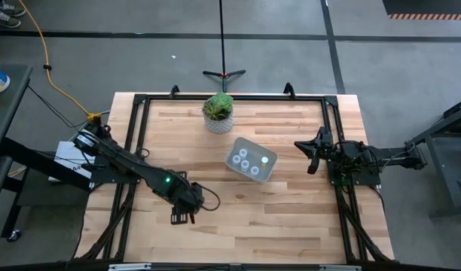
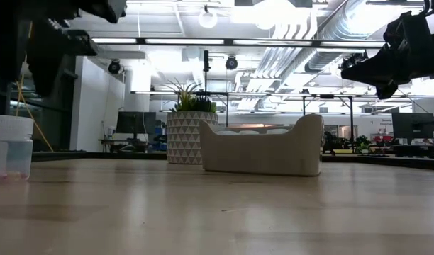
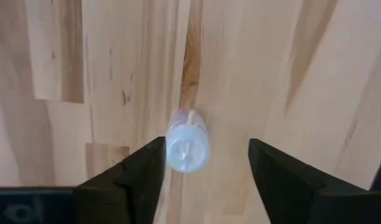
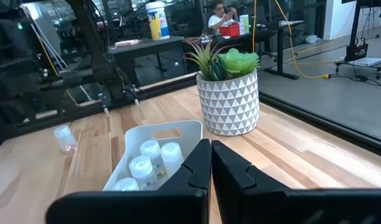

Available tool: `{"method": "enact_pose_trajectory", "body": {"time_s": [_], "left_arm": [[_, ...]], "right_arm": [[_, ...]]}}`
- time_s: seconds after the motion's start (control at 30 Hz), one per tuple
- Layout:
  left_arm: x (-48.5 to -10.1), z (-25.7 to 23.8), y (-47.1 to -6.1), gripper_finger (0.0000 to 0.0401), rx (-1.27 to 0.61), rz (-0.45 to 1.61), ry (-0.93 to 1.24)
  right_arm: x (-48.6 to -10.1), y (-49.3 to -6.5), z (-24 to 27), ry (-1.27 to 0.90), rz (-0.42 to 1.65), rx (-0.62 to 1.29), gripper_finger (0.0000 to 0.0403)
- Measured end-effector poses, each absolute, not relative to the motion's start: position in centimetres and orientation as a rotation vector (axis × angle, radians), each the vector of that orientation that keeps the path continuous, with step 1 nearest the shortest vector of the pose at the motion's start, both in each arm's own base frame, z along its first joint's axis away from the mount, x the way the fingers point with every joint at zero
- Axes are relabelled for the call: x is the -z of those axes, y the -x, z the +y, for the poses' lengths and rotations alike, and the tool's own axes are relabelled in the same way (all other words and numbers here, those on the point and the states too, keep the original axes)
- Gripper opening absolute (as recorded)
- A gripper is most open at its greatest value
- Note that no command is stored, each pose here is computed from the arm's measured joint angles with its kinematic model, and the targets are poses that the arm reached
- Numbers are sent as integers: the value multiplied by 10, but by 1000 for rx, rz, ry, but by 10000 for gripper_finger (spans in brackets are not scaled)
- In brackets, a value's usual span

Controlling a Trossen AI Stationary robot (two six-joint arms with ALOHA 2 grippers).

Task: Pick and place pill bottles into a basket
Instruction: Put the transparent pill bottle into the white bin

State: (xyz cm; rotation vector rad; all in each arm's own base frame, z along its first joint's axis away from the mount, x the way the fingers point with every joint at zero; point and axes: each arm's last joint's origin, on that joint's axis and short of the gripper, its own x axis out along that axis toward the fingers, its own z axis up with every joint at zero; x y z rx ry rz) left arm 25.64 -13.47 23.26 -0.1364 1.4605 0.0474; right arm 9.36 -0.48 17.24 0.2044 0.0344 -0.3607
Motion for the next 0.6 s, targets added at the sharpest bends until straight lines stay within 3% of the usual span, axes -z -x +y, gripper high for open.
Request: {"method": "enact_pose_trajectory", "body": {"time_s": [0.33, 0.6], "left_arm": [[-201, -131, -249, 354, -91, 1480, 180], [-181, -127, -241, 342, -106, 1508, 194]], "right_arm": [[-172, -94, -5, -205, 34, 360, 2], [-172, -94, -5, -205, 34, 360, 2]]}}
